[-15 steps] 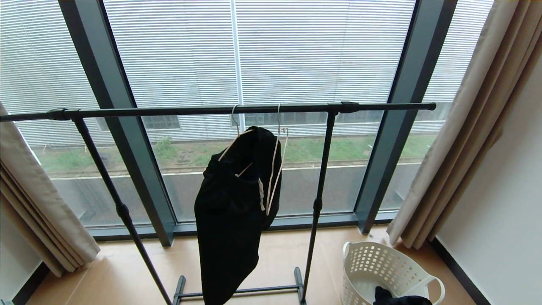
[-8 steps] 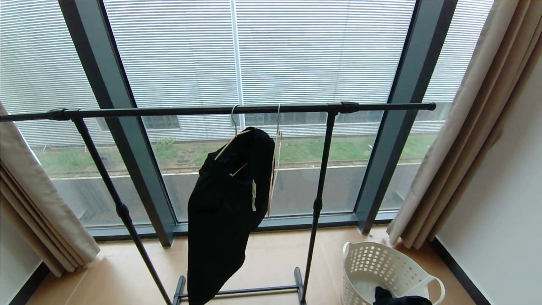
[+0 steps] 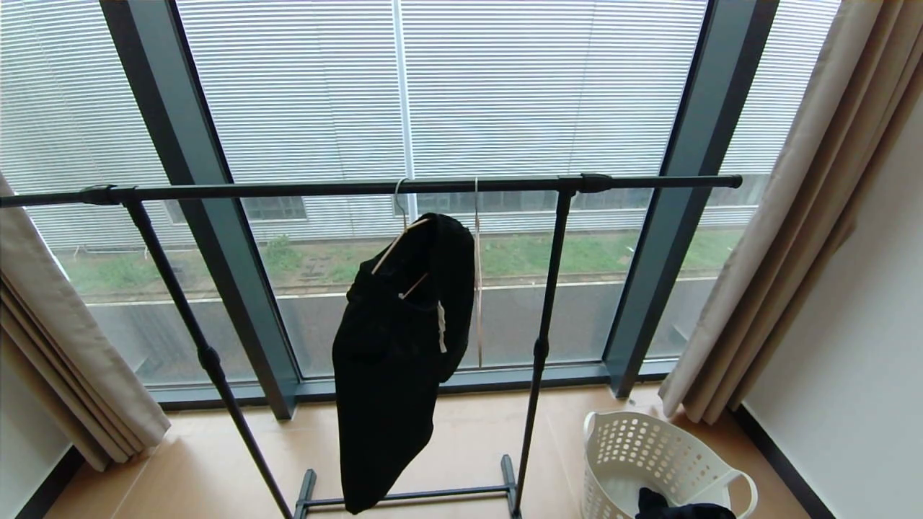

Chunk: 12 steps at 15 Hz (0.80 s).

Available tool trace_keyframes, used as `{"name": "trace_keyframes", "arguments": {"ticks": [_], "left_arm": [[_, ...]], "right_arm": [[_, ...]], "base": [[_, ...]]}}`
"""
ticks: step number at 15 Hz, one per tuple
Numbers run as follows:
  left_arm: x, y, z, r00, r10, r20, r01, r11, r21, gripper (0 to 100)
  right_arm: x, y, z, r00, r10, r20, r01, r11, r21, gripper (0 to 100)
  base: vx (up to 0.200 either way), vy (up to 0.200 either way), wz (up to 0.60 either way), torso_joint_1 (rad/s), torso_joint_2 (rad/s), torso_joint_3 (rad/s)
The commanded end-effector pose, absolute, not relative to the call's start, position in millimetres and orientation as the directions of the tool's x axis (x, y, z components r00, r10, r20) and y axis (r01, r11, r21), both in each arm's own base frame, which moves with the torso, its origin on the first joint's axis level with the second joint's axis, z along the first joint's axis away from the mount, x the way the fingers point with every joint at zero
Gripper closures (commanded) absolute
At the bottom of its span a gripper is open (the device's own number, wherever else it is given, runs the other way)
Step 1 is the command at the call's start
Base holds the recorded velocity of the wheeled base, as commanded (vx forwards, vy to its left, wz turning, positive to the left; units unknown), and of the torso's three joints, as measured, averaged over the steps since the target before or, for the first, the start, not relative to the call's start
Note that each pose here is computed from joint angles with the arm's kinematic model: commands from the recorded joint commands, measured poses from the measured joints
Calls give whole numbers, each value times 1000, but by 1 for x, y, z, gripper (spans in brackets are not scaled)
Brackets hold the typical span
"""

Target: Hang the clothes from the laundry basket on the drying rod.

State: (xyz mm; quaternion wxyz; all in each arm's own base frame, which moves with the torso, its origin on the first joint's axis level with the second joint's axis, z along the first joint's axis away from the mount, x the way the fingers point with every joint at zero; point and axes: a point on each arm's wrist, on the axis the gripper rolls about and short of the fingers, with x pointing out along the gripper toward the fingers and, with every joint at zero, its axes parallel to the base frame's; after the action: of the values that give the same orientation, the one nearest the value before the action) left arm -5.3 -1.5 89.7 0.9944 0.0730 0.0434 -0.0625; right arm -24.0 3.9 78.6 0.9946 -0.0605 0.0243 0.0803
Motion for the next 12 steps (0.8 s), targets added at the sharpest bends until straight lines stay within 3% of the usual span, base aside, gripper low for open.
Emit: {"name": "trace_keyframes", "arguments": {"ticks": [1, 6, 12], "left_arm": [[-23, -3, 84, 990, -109, 87, 93, 982, 166, 0], [-21, -3, 82, 988, -153, 29, 150, 985, 86, 0], [-22, -2, 82, 994, -95, 44, 93, 995, 41, 0]], "right_arm": [[-25, 4, 78, 986, 157, -45, -162, 980, -118, 0], [-25, 4, 78, 988, 150, -42, -152, 986, -70, 0], [-25, 3, 78, 994, 100, -40, -101, 994, -29, 0]], "base": [[0, 0, 0, 0, 0, 0], [0, 0, 0, 0, 0, 0], [0, 0, 0, 0, 0, 0]]}}
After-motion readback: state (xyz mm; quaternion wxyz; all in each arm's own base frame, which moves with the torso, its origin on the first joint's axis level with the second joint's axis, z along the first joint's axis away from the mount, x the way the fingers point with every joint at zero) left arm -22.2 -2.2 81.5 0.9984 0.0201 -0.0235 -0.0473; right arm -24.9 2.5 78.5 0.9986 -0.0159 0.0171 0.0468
